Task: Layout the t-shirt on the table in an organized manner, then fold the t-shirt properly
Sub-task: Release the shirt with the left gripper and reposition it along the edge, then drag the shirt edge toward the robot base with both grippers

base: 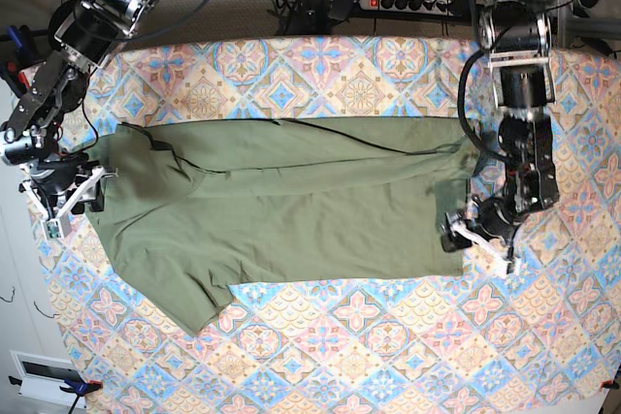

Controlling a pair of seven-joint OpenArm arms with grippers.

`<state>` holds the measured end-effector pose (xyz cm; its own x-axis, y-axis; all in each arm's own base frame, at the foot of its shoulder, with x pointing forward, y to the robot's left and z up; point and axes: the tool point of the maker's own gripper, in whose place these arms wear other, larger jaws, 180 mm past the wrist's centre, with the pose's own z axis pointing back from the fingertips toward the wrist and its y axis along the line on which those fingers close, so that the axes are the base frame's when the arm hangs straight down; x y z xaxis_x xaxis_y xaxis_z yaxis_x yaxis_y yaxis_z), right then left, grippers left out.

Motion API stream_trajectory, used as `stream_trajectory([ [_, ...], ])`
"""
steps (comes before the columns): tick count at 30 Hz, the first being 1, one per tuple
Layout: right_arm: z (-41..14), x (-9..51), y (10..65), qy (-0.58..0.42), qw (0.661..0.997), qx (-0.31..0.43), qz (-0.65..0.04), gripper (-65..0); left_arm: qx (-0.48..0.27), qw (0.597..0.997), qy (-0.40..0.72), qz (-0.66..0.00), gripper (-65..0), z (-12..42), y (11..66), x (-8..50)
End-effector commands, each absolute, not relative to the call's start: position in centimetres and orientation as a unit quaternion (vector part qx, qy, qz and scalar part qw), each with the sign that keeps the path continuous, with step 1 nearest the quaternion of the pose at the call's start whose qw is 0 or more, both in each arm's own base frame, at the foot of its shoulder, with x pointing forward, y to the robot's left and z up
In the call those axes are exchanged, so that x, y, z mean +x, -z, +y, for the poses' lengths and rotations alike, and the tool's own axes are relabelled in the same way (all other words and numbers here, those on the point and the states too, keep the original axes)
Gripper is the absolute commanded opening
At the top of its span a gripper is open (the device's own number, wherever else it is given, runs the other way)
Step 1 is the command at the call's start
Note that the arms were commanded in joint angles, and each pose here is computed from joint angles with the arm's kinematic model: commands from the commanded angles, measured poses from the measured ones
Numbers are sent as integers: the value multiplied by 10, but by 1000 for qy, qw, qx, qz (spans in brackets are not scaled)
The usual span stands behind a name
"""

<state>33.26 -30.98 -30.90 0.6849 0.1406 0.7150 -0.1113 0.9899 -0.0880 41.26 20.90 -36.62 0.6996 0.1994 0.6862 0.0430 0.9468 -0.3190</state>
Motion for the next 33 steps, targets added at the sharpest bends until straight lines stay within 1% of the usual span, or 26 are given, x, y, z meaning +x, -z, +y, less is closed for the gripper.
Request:
stream_trajectory([
  [1,-317,330,300,-72,913,-31,-401,-436,-158,890,-24,-427,-249,208,335,420],
  [4,-316,314,313,-77,921,-34,-382,-436,-146,886,-12,-439,-249,211,321,391],
  [7,-315,307,310,-85,920,-44,-381,-436,-130,886,-17,-446,-249,223,310,362],
  [10,-311,300,316,-87,922,-41,-374,-436,-130,883,-37,-450,-249,227,306,334],
  [15,-310,287,328,-87,930,-38,-356,-436,-139,882,-95,-440,-249,245,311,281],
  [20,-310,286,329,-87,930,-37,-354,-436,-146,887,-152,-412,-249,254,334,242],
  [24,-310,276,338,-87,935,-36,-341,-436,-158,886,-189,-393,-249,250,351,227],
  [28,-309,275,339,-87,935,-35,-341,-436,-181,887,-224,-360,-249,242,380,218],
  [33,-309,274,340,-87,936,-35,-339,-436,-205,883,-254,-338,-249,233,402,219],
])
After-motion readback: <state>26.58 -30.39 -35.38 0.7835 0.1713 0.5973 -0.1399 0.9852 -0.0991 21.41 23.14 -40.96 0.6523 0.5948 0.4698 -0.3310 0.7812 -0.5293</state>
